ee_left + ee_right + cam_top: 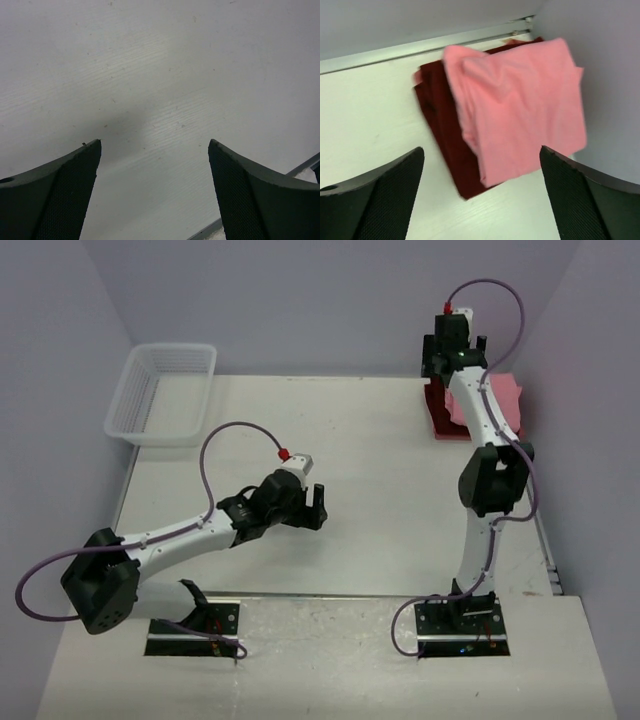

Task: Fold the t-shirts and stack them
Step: Put the neatly folded tshirt into the corner of the board with the right arm

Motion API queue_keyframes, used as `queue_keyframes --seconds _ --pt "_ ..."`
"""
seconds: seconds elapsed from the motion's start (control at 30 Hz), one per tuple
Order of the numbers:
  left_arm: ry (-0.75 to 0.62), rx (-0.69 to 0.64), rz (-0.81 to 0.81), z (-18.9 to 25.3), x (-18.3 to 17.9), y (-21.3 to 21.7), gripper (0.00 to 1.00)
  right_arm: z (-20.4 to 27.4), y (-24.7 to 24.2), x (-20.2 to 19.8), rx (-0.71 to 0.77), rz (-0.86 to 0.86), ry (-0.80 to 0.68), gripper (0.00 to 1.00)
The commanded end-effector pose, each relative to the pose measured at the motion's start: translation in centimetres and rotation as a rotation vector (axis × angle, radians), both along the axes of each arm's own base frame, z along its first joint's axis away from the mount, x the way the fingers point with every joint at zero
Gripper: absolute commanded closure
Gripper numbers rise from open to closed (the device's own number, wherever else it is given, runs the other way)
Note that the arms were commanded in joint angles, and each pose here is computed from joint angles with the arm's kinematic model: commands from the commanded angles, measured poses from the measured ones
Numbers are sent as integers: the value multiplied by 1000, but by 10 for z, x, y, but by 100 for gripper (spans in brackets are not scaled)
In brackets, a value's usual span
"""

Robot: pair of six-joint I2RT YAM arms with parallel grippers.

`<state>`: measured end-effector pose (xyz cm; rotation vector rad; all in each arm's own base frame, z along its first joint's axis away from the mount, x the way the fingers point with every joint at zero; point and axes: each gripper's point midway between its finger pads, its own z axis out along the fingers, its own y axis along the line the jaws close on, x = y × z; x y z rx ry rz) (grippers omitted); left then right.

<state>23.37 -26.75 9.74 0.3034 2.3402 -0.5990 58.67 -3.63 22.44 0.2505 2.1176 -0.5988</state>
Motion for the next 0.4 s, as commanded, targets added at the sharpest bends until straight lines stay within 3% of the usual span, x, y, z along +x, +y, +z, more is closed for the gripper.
queue_keyframes --seconds 0.0,0.2,0.37 --pt "-75 4 86 19 12 14 12 79 56 -41 359 194 -166 1" --pt "-211 24 259 39 27 50 1 120 129 -79 502 484 -234 1" --pt "-283 27 330 44 28 71 0 111 161 -127 595 601 -240 1"
